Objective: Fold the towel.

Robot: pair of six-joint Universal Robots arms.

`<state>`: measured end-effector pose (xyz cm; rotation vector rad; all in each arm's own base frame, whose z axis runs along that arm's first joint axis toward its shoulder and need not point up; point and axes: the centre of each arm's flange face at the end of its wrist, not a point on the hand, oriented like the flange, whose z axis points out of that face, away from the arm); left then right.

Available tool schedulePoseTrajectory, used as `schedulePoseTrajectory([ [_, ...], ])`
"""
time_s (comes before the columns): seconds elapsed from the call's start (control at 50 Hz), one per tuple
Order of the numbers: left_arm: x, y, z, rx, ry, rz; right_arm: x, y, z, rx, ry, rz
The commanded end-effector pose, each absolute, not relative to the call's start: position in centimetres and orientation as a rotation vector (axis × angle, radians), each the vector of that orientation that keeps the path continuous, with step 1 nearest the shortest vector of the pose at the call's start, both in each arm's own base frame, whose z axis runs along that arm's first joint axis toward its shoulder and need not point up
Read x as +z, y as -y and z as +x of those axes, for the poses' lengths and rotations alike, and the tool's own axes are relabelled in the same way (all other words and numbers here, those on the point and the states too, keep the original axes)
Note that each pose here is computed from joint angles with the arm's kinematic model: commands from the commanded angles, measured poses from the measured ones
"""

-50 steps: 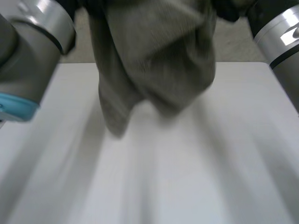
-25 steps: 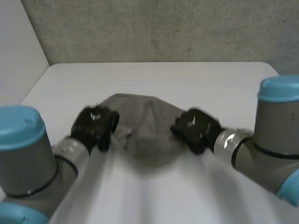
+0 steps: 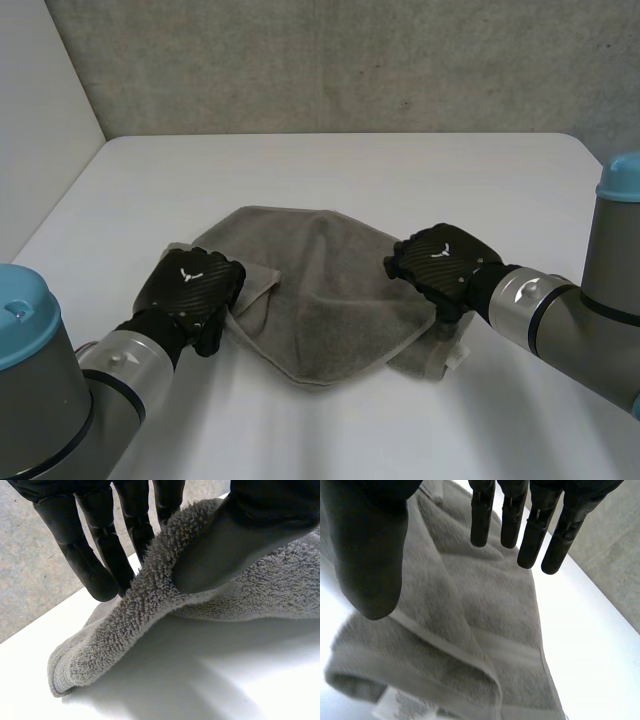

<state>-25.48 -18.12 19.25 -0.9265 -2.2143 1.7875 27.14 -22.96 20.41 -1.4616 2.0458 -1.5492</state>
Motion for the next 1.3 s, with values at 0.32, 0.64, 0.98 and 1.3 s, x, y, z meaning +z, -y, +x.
schedulePoseTrajectory([
  [0.32,19.7,19.4,-24.9,1.822,2.234,-0.877,12.9,27.8,25.7,-1.395,-2.237,-1.403],
  [0.64,23.0,20.7,-24.1,1.966,2.168,-0.797,22.4,28.0,25.2,-1.594,-2.117,-1.138],
  [0.98,28.1,20.2,-22.5,2.061,2.092,-0.758,29.2,22.9,22.9,-1.541,-2.001,-1.778],
  [1.3,26.7,30.6,-26.6,2.045,2.091,-0.757,30.3,29.9,30.9,-2.171,-1.874,-1.805],
])
